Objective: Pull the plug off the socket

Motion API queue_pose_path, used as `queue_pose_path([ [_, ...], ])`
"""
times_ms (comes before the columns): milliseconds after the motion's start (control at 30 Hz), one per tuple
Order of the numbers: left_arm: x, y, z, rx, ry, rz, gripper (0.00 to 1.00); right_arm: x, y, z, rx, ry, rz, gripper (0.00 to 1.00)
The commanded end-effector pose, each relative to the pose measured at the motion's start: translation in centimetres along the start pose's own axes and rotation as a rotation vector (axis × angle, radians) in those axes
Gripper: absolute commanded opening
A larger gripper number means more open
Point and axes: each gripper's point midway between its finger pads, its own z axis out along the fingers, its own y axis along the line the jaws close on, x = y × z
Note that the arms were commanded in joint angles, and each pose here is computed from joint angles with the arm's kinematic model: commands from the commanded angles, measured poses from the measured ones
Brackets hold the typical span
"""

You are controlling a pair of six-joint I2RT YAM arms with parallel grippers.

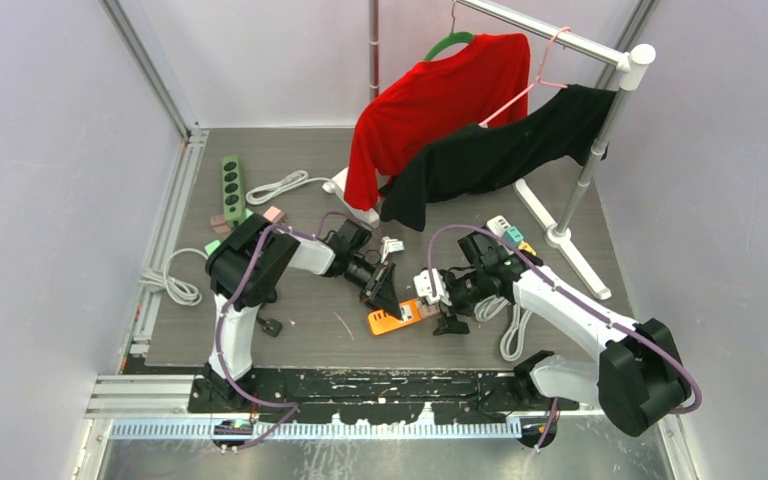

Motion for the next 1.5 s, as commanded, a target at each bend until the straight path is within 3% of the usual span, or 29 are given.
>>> queue_pose_path([
  [0,-0.6,1.2,0.2,-0.047,-0.029,-0.024,0.05,0.0,-1.0,0.4,0.03,0.021,-0.057,0.82],
  [167,-0.8,1.0,0.1,-0.056,-0.036,-0.015,0.1,0.5,-1.1,0.8,0.024,0.053,-0.074,0.68],
  [400,-1.1,0.8,-0.2,-0.088,-0.06,0.012,0.23,0.9,-1.2,1.0,0.024,0.083,-0.087,0.25],
  [567,-1.8,-0.2,-1.2,-0.132,-0.119,0.093,0.43,0.7,-0.7,0.9,0.0,0.079,-0.092,0.02],
  [700,-2.7,-1.4,-2.8,-0.183,-0.203,0.191,0.52,0.2,-0.1,0.7,-0.028,0.065,-0.076,0.01],
  [1000,-3.4,-2.3,-6.6,-0.433,-0.346,0.421,0.56,-0.5,-0.6,-0.2,-0.026,0.053,0.035,0.01],
  [1200,-3.8,-6.9,-10.4,-0.578,-0.564,0.758,0.56,-0.2,-1.0,-1.1,-0.032,0.078,0.117,0.01],
  [1267,-3.7,-8.7,-11.9,-0.595,-0.663,0.84,0.66,0.0,-1.1,-1.3,-0.038,0.092,0.136,0.01],
  [1367,-3.3,-10.6,-14.0,-0.611,-0.829,0.892,0.99,0.3,-1.5,-1.5,-0.023,0.106,0.151,0.01],
  [1467,-2.7,-10.9,-15.1,-0.581,-0.987,0.887,1.0,0.5,-1.8,-1.7,-0.003,0.11,0.17,0.01],
])
